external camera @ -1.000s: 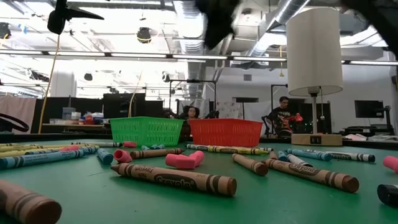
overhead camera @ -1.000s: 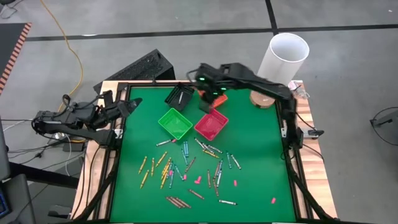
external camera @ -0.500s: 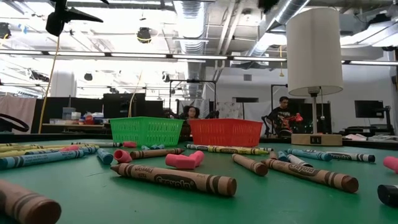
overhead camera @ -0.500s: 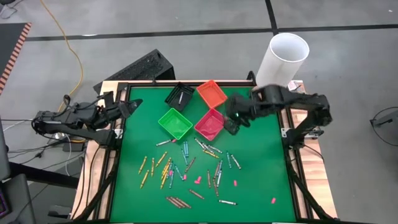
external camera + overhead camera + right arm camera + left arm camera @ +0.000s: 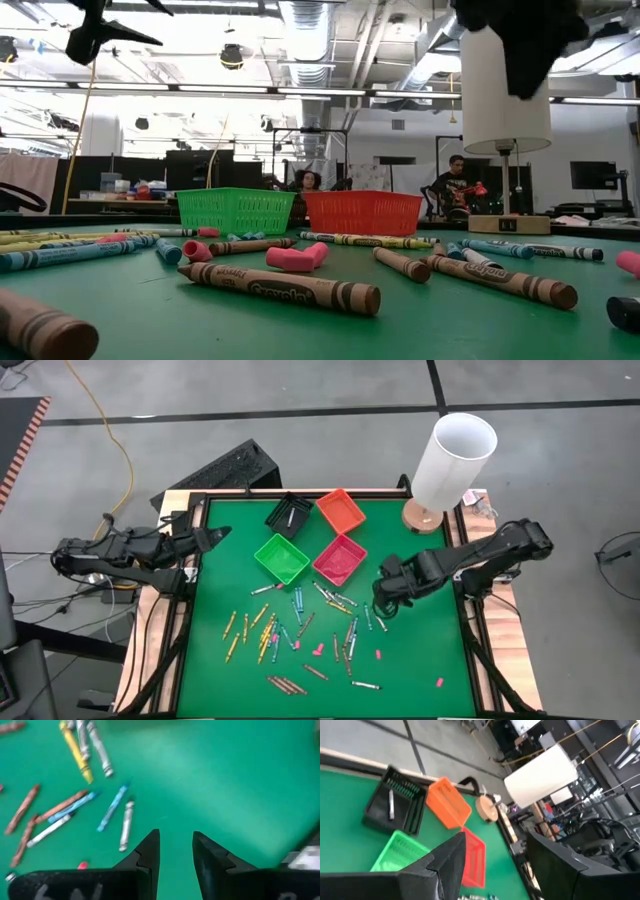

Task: Sort crayons
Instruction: Put the black crayon into the black bin

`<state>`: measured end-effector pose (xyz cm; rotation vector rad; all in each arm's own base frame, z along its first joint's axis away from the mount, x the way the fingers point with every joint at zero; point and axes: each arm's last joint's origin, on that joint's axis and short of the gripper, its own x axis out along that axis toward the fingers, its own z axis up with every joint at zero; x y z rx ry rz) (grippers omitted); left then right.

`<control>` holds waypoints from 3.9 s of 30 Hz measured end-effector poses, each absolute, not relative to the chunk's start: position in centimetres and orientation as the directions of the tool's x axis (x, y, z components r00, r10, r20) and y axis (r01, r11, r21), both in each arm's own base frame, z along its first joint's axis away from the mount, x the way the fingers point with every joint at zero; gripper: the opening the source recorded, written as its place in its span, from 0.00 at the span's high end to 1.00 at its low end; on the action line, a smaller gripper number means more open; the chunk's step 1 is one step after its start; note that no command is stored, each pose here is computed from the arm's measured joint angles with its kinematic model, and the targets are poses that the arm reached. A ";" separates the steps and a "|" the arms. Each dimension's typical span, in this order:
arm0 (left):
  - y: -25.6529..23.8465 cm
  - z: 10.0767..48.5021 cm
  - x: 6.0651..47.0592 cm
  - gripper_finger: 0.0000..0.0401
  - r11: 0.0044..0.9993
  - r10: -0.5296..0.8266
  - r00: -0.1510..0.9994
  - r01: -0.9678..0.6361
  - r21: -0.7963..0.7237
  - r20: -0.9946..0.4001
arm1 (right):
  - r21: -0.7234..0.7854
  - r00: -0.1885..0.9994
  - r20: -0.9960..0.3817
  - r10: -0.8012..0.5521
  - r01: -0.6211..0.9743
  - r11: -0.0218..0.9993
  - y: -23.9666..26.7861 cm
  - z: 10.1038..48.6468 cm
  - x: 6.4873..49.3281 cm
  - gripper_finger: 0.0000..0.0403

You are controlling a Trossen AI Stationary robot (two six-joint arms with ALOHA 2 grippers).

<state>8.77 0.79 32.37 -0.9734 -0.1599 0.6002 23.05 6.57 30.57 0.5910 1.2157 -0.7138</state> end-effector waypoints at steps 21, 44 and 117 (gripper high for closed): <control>0.6 31.6 8.8 0.50 0.369 0.460 0.863 -0.399 -0.840 -0.208 | 0.218 0.244 -0.968 0.053 0.723 0.656 7.7 21.8 24.6 0.52; 0.5 31.2 8.7 0.50 0.364 0.454 0.856 -0.432 -0.825 -0.248 | 0.123 0.115 -0.992 0.060 0.682 0.721 8.8 16.1 27.4 0.56; 0.7 31.2 8.6 0.50 0.404 0.505 0.829 -0.474 -0.782 -0.242 | 0.550 0.785 -0.556 -0.272 0.594 0.588 -14.2 30.9 37.6 1.00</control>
